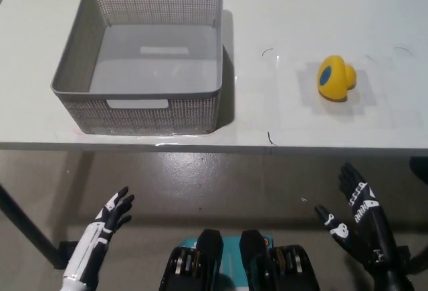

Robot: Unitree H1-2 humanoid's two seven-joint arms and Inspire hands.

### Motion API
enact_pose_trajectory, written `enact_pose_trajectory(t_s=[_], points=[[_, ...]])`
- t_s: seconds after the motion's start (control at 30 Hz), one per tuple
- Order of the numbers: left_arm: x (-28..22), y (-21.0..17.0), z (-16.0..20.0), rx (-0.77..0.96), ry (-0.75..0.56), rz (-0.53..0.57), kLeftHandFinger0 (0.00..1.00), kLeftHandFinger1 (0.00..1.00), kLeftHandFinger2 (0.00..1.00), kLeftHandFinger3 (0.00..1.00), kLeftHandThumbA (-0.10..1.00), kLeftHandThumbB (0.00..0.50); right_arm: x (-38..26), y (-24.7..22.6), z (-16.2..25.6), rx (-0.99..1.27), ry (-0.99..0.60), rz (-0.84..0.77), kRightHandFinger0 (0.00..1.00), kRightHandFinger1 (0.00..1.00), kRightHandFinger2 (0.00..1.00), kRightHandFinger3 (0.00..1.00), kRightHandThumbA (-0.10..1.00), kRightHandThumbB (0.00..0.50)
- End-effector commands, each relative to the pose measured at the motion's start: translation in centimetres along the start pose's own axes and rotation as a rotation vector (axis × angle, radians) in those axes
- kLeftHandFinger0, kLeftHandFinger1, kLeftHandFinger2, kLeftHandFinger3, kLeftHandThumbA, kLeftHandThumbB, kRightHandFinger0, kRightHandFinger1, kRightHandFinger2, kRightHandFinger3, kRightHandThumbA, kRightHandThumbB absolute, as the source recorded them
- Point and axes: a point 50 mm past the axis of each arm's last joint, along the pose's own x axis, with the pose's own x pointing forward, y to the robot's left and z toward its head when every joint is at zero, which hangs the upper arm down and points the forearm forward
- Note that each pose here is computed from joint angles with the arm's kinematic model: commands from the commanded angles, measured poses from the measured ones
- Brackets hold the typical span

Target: Use the right hand to pick up a yellow duck toy and place it into a container on the left hand side

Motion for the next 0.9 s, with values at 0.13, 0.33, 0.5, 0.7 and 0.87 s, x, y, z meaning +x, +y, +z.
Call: enact_pose_trajectory(t_s=[0.13,0.33,0.5,0.7,0.87], points=[[-2.7,1.3,1.2,-0.027,-0.104,0.020,1.00,1.00,1.00,1.00,1.00,0.211,-1.0,1.0,2.2,-0.035,-0.162,0.025,1.00,1.00,1.00,1.00,0.84,0.414],[-2.9,1.5,0.8,-0.043,-0.137,0.074,1.00,1.00,1.00,1.00,1.00,0.216,0.5,1.4,2.7,-0.096,-0.226,0.029,1.00,1.00,1.00,1.00,0.83,0.415],[-3.5,2.1,0.0,-0.036,-0.123,0.093,1.00,1.00,1.00,1.00,1.00,0.216,3.1,1.1,5.3,-0.230,-0.251,-0.016,1.00,1.00,1.00,1.00,0.78,0.480],[-5.0,2.7,-0.3,-0.027,-0.099,0.109,1.00,1.00,1.00,1.00,1.00,0.233,9.1,0.5,8.9,-0.447,-0.268,-0.072,1.00,1.00,1.00,1.00,0.69,0.500],[-5.9,3.1,-0.3,-0.014,-0.083,0.112,1.00,1.00,1.00,1.00,1.00,0.209,13.3,0.3,11.3,-0.636,-0.270,-0.098,1.00,1.00,1.00,1.00,0.68,0.500]])
